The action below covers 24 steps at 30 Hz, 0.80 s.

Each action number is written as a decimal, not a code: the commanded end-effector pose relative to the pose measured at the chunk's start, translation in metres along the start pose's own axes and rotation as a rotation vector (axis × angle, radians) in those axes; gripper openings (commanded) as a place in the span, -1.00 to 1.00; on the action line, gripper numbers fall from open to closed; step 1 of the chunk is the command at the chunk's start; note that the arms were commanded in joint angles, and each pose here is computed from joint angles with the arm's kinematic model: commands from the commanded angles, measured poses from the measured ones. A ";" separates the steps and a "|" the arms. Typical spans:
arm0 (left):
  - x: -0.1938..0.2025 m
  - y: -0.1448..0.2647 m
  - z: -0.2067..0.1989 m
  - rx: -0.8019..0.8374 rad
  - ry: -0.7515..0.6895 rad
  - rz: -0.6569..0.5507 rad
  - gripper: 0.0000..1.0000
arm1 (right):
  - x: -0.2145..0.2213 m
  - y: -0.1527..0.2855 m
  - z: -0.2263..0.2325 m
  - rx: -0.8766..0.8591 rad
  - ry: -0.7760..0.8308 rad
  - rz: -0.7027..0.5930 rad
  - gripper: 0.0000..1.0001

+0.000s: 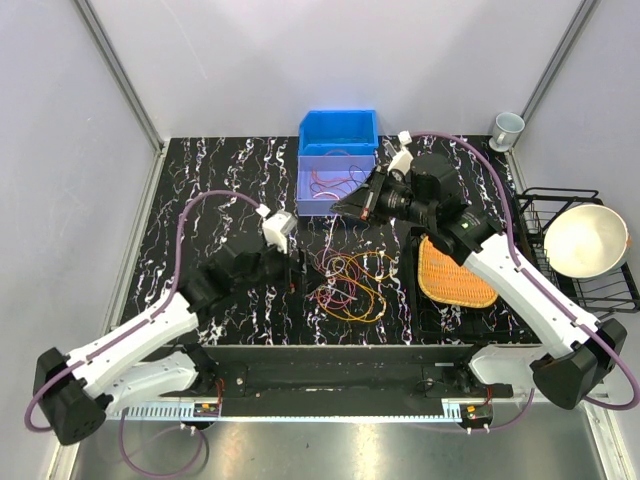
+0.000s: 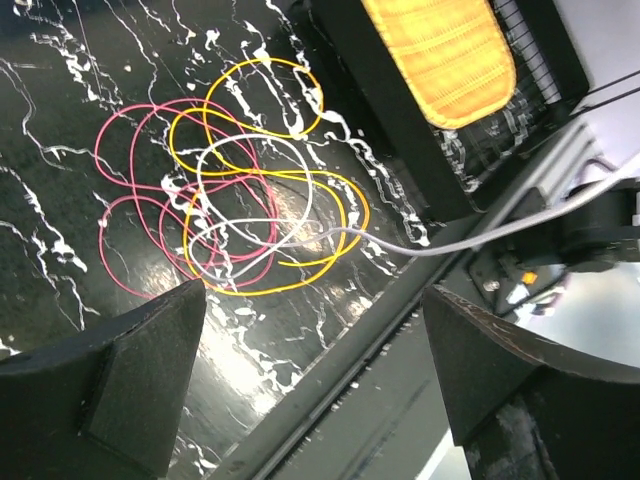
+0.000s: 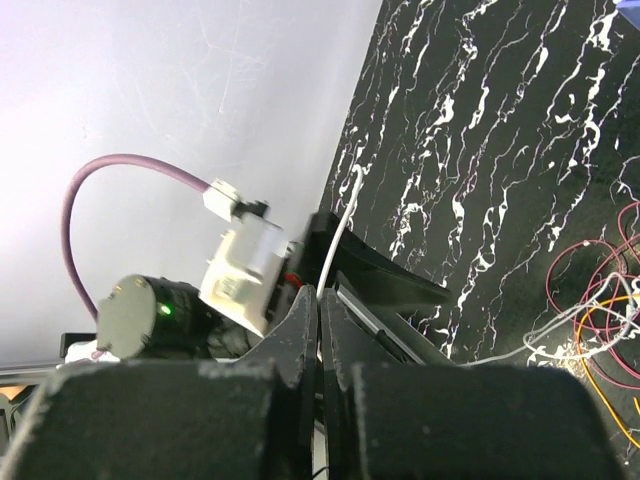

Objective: Untangle the cables

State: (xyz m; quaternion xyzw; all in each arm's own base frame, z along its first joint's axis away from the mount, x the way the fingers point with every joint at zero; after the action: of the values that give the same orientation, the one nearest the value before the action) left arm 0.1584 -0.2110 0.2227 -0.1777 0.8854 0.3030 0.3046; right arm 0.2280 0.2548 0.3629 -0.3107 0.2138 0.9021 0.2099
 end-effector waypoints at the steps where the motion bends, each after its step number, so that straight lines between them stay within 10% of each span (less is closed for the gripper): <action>1: -0.007 -0.020 0.004 -0.064 -0.117 -0.077 0.81 | -0.015 0.005 0.016 -0.026 0.047 -0.051 -1.00; 19: 0.006 -0.077 0.011 -0.196 -0.219 -0.076 0.26 | -0.016 0.005 0.019 -0.040 0.050 -0.037 -1.00; 24: 0.001 -0.075 0.000 -0.207 -0.219 -0.163 0.64 | -0.021 0.006 0.019 -0.035 0.048 -0.044 -1.00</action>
State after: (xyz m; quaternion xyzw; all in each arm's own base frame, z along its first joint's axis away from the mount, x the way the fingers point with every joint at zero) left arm 0.1822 -0.2527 0.1526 -0.1643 0.8067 0.4300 0.3707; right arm 0.2291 0.2556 0.3679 -0.3133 0.2165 0.9012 0.2072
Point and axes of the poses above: each gripper's point midway between its finger pads, its own y axis back along the fingers, its own z axis along the line the jaws close on, x = y × z, the point moved 6 cm from there along y, back along the fingers, and after that the axes turned 11 degrees about y, right-handed, at the moved point
